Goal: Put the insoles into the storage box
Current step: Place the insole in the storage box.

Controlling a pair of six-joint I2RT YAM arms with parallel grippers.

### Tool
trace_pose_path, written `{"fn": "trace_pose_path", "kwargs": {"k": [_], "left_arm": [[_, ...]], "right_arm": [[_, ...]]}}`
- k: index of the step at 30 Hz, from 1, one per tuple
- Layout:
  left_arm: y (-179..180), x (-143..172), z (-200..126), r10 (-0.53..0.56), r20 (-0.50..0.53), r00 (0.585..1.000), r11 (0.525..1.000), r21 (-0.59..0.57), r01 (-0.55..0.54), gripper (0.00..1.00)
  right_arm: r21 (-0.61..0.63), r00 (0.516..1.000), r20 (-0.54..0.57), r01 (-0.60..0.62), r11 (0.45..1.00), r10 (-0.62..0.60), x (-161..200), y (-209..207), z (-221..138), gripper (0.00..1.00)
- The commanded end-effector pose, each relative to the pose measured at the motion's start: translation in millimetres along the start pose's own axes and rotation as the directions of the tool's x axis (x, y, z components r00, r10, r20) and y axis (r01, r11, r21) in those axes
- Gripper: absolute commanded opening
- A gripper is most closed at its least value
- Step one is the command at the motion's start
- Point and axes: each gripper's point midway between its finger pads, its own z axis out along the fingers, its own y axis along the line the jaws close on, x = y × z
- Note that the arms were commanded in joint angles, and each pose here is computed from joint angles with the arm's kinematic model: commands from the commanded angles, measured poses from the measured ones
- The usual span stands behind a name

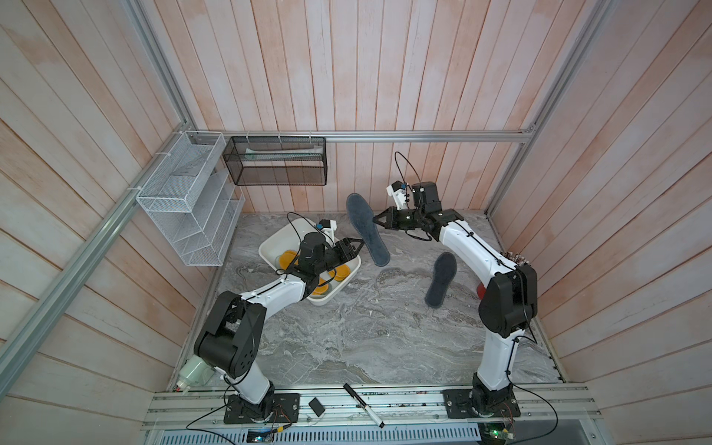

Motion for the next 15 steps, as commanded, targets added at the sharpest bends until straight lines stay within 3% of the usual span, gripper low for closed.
{"fn": "trace_pose_path", "kwargs": {"k": [1, 11, 15], "left_arm": [[-27, -24, 5, 0.095, 0.078, 0.992, 0.992, 0.079, -0.101, 0.60], [-28, -24, 15, 0.104, 0.057, 0.993, 0.989, 0.098, -0.109, 0.60], [-26, -22, 15, 0.099, 0.057, 0.993, 0.990, 0.091, -0.104, 0.53]], "right_arm": [[-0.041, 1.000, -0.002, 0.005, 0.999, -0.005, -4, 9, 4, 0.00], [-0.053, 1.000, -0.004, 0.006, 0.999, -0.006, -4, 14, 7, 0.00], [-0.053, 1.000, -0.003, 0.012, 0.999, -0.012, -4, 18, 8, 0.00]]}}
